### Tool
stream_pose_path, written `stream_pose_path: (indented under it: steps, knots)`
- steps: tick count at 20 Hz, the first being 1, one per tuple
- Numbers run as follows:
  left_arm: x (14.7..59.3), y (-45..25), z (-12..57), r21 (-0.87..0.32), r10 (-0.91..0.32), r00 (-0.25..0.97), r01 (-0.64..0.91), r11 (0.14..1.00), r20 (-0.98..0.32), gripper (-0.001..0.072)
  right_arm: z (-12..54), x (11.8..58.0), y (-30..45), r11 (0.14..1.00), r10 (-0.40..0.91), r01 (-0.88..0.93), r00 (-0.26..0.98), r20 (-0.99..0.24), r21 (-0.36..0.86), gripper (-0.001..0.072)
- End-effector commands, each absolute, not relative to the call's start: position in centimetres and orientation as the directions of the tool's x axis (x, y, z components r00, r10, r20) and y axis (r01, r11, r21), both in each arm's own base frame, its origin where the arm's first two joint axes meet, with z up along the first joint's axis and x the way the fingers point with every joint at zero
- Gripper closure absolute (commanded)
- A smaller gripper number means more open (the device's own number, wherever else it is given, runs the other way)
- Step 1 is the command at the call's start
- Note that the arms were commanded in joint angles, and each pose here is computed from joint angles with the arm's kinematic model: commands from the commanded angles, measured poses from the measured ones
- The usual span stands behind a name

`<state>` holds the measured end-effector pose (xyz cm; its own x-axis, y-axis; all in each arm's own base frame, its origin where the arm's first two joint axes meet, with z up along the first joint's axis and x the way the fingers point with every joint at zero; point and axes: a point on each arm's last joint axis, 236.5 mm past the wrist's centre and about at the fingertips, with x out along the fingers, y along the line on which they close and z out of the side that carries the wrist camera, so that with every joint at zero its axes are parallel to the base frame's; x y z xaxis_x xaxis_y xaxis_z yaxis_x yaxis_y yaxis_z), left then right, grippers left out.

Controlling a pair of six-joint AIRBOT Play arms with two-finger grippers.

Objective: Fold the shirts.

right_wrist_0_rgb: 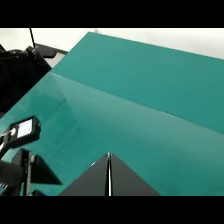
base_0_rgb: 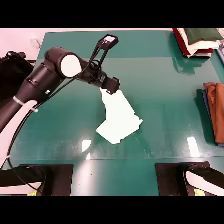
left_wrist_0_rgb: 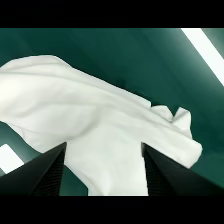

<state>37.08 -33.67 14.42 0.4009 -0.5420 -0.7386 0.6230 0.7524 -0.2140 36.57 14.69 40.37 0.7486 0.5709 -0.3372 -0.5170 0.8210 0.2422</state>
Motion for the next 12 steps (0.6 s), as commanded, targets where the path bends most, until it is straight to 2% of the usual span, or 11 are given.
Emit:
stream_pose_path:
  steps: [1, 3, 6, 9, 12]
  knots:
    - [41.7, -30.7, 13.0, -0.276, -0.525, 0.444, 0.511, 0.814, -0.726, 0.0151, 38.8, 36.6, 14.8, 0.819, 0.574, -0.513, 0.724, -0.384, 0.256, 0.0696]
    - [44.2, -27.8, 11.6, -0.333, -0.511, 0.448, 0.417, 0.845, -0.734, 0.0151, 37.9, 36.9, 14.8, 0.82, 0.573, -0.506, 0.714, -0.402, 0.268, 0.0696]
    - [46.1, -26.9, 7.0, -0.423, -0.524, 0.381, 0.32, 0.848, -0.762, 0.0152, 36.3, 37.3, 14.9, 0.82, 0.573, -0.495, 0.696, -0.434, 0.288, 0.0696]
    - [46.7, -27.3, -0.2, -0.434, -0.495, 0.283, 0.255, 0.864, -0.821, 0.0161, 34.6, 37.6, 14.9, 0.82, 0.573, -0.483, 0.675, -0.464, 0.308, 0.0696]
    - [47.1, -28.8, -4.5, -0.501, -0.532, 0.229, 0.182, 0.846, -0.815, 0.016, 32.4, 37.5, 15.0, 0.819, 0.573, -0.459, 0.638, -0.515, 0.344, 0.0696]
